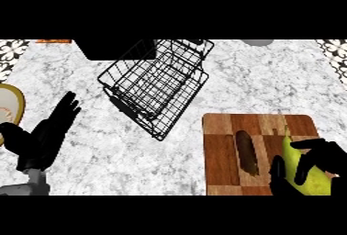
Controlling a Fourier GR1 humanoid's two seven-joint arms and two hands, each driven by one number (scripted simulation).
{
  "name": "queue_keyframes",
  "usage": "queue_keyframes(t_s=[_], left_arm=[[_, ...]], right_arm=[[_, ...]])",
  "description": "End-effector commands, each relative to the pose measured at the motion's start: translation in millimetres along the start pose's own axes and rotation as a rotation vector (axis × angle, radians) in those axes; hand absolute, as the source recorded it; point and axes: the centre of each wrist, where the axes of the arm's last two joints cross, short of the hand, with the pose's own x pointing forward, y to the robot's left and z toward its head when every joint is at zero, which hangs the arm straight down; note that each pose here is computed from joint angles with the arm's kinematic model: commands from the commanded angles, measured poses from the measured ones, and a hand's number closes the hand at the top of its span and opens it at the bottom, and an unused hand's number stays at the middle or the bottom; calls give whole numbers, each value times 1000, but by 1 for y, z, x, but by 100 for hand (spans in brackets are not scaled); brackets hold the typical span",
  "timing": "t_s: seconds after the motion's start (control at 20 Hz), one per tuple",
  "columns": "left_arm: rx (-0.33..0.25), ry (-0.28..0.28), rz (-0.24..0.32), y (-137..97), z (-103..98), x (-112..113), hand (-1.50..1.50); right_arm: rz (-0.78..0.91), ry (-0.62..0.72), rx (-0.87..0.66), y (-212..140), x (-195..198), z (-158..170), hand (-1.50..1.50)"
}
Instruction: Pick the pear from the cutting board and place it in the tiered basket
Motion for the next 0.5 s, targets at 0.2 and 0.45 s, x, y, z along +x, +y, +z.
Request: queue_keyframes(t_s=[0.2, 0.45], left_arm=[[-24, -3, -3, -9, -9, 5, 0], [-37, 4, -11, -19, -3, 5, 0]], right_arm=[[-97, -75, 27, -27, 75, 6, 150], [-97, -115, 67, 2, 145, -18, 150]])
